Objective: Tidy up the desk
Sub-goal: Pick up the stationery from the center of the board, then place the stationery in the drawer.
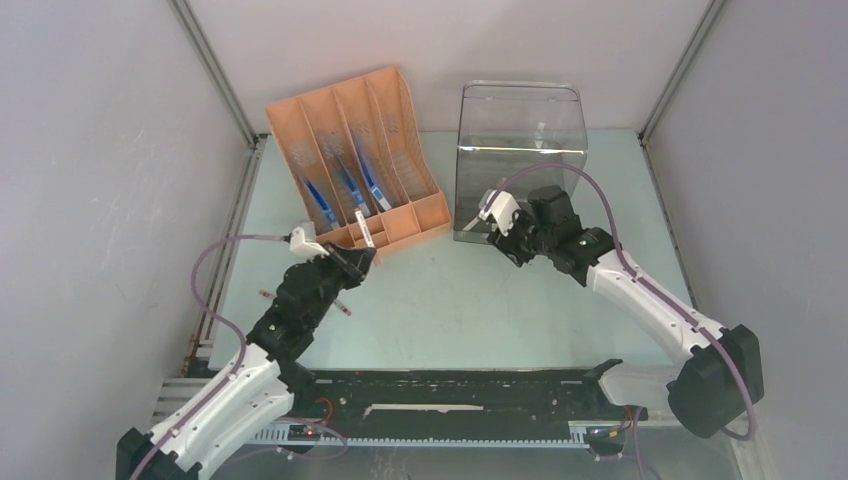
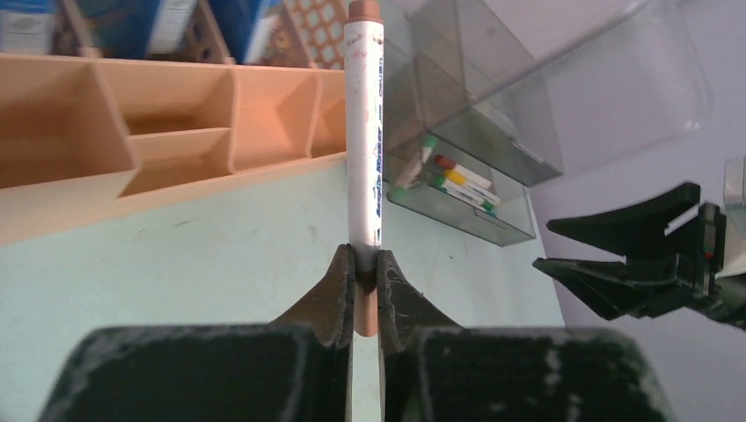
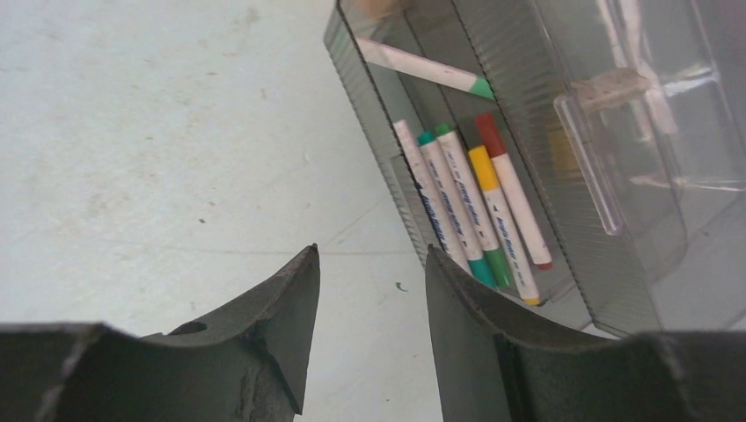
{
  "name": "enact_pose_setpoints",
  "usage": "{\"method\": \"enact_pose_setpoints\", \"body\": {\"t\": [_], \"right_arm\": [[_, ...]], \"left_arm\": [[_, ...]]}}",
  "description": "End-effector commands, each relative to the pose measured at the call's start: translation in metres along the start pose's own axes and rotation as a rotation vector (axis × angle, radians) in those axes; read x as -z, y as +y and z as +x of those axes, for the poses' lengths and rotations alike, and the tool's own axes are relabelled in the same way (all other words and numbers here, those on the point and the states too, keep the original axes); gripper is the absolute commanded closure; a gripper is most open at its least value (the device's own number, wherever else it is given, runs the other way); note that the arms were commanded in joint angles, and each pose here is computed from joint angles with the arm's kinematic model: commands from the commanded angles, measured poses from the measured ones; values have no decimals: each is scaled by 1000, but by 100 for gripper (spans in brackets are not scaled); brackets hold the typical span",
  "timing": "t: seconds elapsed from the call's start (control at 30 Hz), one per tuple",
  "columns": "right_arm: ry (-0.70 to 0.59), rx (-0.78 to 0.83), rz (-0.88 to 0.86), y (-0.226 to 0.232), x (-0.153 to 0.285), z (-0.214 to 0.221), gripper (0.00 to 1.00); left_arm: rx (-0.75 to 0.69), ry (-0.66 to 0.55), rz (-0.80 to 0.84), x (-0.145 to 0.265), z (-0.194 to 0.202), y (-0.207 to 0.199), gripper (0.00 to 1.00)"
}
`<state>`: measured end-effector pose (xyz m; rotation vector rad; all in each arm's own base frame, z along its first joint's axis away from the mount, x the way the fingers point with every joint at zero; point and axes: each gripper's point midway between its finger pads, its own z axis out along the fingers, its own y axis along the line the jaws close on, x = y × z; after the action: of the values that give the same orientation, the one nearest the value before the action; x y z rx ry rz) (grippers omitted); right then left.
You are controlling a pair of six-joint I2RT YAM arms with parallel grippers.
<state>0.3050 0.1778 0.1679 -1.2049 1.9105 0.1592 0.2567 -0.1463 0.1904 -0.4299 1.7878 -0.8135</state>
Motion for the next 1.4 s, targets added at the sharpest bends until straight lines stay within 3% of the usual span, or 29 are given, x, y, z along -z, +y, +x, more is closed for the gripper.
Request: {"method": "enact_pose_setpoints", "body": {"t": [0.0, 0.6, 1.13, 1.37], "right_arm": [[-110, -57, -83, 11, 16, -36, 45], [-333, -350, -472, 38, 68, -83, 43], [-374, -490, -713, 59, 75, -99, 25], [-383, -565, -732, 56, 67, -100, 24]], "left_arm": [[-62, -54, 206, -5, -7, -49, 100], [-296, -8, 493, -21, 48, -135, 100], [-357, 35, 605, -28, 86, -181, 100], [-364, 42, 642, -27, 96, -193, 100]]}}
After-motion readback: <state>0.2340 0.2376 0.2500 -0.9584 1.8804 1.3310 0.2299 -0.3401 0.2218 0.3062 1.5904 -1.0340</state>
